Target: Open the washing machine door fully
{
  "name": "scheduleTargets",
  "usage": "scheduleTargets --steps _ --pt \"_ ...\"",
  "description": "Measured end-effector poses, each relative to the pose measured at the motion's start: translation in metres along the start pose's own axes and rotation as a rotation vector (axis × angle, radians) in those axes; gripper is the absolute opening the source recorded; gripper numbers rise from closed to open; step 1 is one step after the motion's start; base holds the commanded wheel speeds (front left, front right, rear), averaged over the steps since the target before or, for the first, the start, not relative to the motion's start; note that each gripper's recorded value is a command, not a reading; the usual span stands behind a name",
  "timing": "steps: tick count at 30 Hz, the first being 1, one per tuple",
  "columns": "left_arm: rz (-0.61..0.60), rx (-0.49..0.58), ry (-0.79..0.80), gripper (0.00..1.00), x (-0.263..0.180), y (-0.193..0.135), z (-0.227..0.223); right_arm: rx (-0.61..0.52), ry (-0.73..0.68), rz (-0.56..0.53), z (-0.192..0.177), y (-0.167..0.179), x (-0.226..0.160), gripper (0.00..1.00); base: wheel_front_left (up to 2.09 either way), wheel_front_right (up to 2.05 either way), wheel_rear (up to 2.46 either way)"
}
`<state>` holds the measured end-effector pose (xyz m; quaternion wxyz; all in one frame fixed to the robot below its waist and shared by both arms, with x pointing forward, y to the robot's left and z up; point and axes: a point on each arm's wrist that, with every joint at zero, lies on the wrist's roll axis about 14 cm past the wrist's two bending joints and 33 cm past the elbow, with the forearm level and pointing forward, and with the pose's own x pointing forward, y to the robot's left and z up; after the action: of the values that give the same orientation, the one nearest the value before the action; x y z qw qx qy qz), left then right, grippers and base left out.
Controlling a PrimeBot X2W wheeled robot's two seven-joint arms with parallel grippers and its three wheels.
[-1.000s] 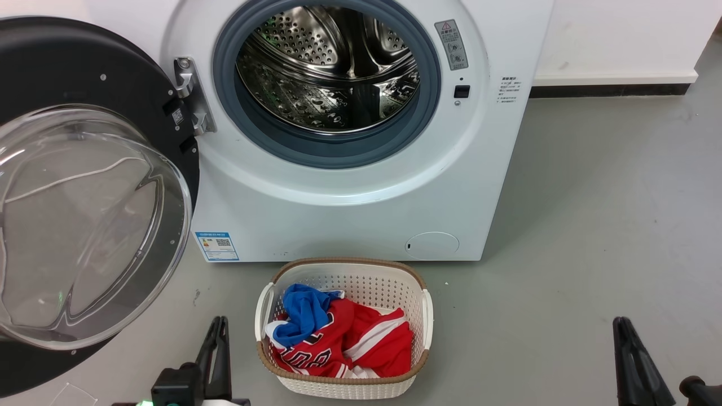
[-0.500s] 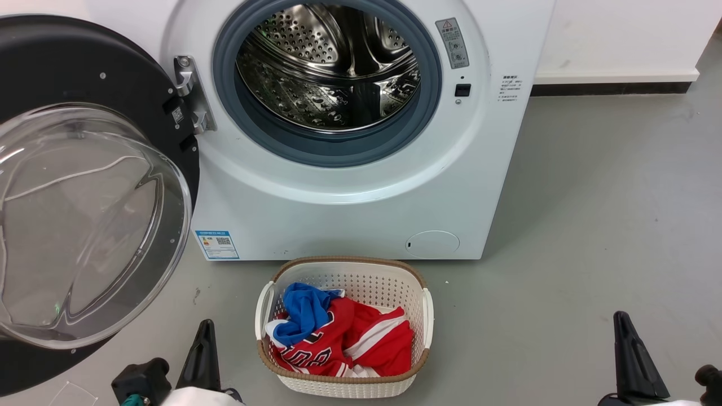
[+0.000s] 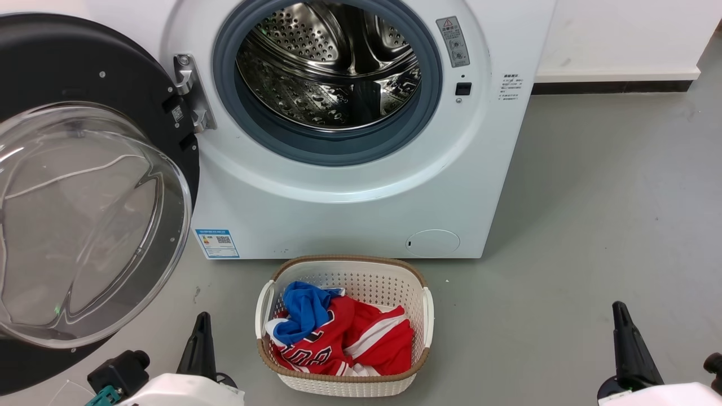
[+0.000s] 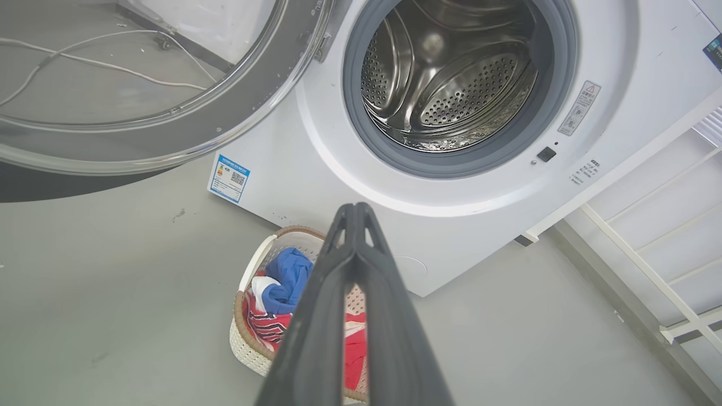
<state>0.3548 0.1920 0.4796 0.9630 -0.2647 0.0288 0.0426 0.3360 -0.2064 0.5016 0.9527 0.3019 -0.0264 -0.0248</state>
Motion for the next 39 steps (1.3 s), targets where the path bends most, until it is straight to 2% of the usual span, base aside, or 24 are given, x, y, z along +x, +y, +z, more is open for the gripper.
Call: scheduleTargets --steps 21,39 --pt "0.004 -0.309 0.025 0.0 0.01 0.001 0.004 0.284 0.019 -0.022 -0.001 -0.001 0.015 0.0 0.0 0.0 0.0" --pt "-0.004 -0.526 0.036 0.0 0.015 0.001 0.007 0.483 0.046 -0.036 -0.006 -0.002 0.024 0.0 0.0 0.0 0.0"
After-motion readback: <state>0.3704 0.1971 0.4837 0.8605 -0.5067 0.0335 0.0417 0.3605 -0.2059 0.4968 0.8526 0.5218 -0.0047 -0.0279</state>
